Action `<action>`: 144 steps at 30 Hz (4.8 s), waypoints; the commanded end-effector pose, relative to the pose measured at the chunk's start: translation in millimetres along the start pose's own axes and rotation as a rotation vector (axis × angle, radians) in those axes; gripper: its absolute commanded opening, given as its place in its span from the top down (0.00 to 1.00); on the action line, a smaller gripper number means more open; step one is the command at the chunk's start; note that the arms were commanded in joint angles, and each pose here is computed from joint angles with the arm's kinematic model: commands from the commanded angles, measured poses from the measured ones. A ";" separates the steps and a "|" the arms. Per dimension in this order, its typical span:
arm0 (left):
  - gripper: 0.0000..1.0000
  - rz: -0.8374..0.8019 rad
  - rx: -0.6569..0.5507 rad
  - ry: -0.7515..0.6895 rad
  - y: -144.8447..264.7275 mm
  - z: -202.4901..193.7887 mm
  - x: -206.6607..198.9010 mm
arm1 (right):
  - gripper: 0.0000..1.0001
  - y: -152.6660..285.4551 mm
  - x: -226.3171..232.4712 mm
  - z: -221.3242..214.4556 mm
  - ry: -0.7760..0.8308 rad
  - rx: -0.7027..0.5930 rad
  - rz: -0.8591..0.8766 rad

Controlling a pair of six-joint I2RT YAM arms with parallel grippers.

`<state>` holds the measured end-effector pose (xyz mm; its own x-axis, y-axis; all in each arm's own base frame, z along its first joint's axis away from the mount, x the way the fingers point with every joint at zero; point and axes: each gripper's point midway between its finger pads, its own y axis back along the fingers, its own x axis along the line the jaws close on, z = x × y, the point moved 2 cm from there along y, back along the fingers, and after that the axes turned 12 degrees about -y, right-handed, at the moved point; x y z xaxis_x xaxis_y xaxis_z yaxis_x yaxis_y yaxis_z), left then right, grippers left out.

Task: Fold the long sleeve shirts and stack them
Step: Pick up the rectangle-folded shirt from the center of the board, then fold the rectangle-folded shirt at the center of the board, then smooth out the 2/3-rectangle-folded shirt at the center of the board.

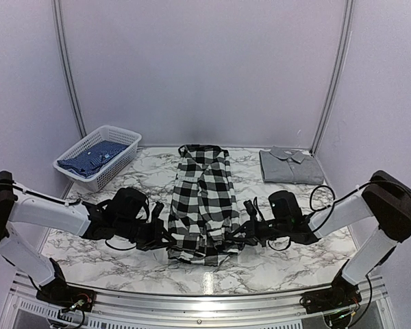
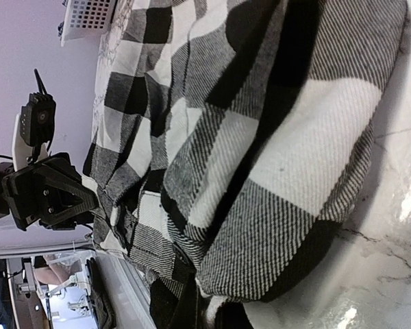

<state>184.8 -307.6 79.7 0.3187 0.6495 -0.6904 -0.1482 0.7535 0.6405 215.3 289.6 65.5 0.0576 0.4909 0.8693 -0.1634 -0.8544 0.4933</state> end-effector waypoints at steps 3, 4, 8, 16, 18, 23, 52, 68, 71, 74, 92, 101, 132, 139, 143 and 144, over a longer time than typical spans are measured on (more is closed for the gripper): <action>1.00 -0.021 -0.095 0.037 6.3 42.4 -14.2 | 1.00 3.1 41.8 28.5 0.031 -0.073 0.035; 1.00 -0.029 -0.112 0.042 7.5 52.2 -16.0 | 1.00 2.4 47.3 35.1 0.032 -0.081 0.045; 1.00 -0.058 -0.167 0.074 10.3 89.9 -17.8 | 1.00 0.5 63.2 66.1 0.023 -0.128 0.074; 1.00 -0.065 -0.224 0.150 -6.4 163.1 16.4 | 1.00 -10.2 69.1 135.6 -0.024 -0.196 0.106; 1.00 -0.053 -0.240 0.161 -13.5 179.9 28.7 | 1.00 -19.1 62.3 150.4 -0.038 -0.195 0.106; 1.00 -0.041 -0.270 0.173 -29.6 214.2 48.6 | 1.00 -29.1 48.6 177.6 -0.067 -0.223 0.102; 0.75 -0.046 -0.333 0.163 -45.2 265.1 62.7 | 0.69 -13.3 46.1 219.4 -0.031 -0.272 0.110; 0.15 -0.041 -0.451 0.014 8.3 290.3 34.0 | 0.31 26.5 73.1 232.0 0.062 -0.352 0.090; 0.15 -0.039 -0.451 0.008 10.9 287.9 33.6 | 0.28 28.4 75.9 231.4 0.080 -0.354 0.091; 0.15 -0.030 -0.456 -0.005 15.3 284.9 32.0 | 0.26 31.9 78.7 230.9 0.109 -0.360 0.074; 0.65 -0.006 -0.376 -0.028 2.8 234.3 25.4 | 0.84 -29.9 103.1 131.5 0.513 -0.195 -0.129; 0.72 -0.003 -0.342 -0.019 -16.5 227.1 25.2 | 0.94 -63.5 80.6 145.0 0.499 -0.167 -0.213; 0.73 -0.004 -0.300 -0.013 -30.6 215.8 28.4 | 0.73 -97.3 83.8 271.0 0.492 -0.279 -0.244; 0.73 0.006 -0.273 -0.011 -44.1 207.5 31.8 | 0.60 -76.1 121.1 285.6 0.550 -0.326 -0.266; 0.73 0.009 -0.254 -0.016 -55.0 202.3 30.4 | 0.57 -59.0 130.3 279.0 0.541 -0.337 -0.273; 0.73 0.009 -0.249 -0.017 -58.5 201.1 30.2 | 0.57 -54.3 131.4 276.9 0.540 -0.341 -0.280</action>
<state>391.2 -341.4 96.6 0.3197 0.6571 -0.6826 -0.3870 0.7482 0.5390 510.4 368.3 130.9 -0.3466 0.7555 0.5559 -0.4892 -0.6513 0.5801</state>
